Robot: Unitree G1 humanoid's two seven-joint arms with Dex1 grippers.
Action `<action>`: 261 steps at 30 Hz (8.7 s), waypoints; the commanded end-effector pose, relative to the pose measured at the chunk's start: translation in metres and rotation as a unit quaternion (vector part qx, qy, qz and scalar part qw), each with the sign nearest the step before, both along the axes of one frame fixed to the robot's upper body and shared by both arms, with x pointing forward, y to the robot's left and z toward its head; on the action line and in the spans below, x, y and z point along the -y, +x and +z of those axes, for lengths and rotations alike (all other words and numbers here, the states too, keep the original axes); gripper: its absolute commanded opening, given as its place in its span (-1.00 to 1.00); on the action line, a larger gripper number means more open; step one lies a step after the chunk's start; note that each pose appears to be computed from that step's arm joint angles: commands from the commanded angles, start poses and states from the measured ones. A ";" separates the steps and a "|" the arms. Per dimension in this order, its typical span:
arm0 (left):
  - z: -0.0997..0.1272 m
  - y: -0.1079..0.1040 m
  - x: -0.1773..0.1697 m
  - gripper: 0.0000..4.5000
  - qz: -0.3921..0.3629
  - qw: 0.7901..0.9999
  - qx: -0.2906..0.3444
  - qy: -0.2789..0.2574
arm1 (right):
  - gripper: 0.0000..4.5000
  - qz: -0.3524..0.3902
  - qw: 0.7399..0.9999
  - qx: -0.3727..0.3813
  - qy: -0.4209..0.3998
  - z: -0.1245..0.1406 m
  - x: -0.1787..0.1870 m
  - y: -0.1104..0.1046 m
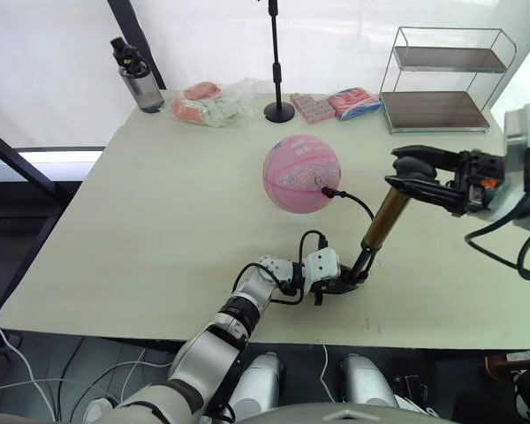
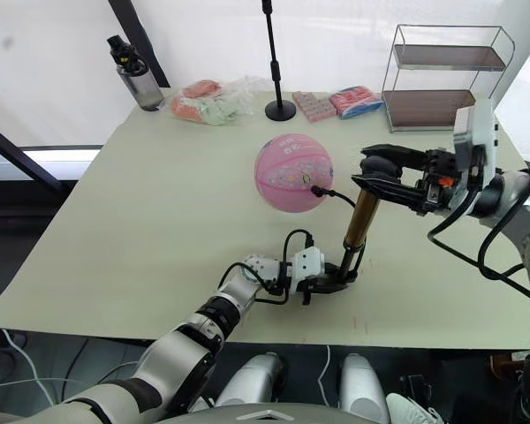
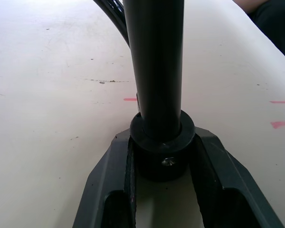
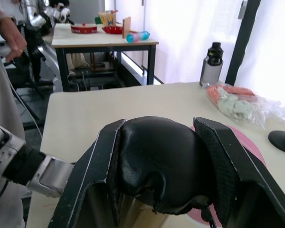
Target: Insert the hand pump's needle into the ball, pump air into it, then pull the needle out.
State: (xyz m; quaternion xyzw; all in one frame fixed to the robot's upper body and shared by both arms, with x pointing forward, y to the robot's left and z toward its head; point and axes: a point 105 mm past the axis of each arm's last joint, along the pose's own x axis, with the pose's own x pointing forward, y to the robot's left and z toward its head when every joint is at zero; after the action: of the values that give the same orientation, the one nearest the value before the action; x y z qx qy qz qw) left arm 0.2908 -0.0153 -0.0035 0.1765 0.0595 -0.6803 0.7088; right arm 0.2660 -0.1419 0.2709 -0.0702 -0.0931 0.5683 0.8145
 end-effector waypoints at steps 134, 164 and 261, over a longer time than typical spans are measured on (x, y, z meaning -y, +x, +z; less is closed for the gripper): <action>-0.040 -0.026 -0.008 -0.52 -0.020 0.996 -0.058 0.066 | -0.19 -0.040 0.996 0.080 -0.005 0.012 0.001 0.003; -0.040 -0.026 -0.008 -0.52 -0.019 0.996 -0.061 0.063 | -0.19 -0.061 0.997 0.038 -0.015 -0.041 -0.001 0.010; -0.039 -0.022 -0.009 -0.52 -0.006 0.996 -0.059 0.060 | -0.19 -0.070 0.997 0.005 -0.037 -0.103 -0.008 0.006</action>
State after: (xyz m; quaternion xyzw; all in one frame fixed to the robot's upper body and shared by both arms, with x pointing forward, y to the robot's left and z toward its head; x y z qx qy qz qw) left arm 0.2938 -0.0102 -0.0144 0.1703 0.0885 -0.6594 0.7268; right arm 0.2551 -0.1234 0.2309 -0.1100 -0.2230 0.5231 0.8152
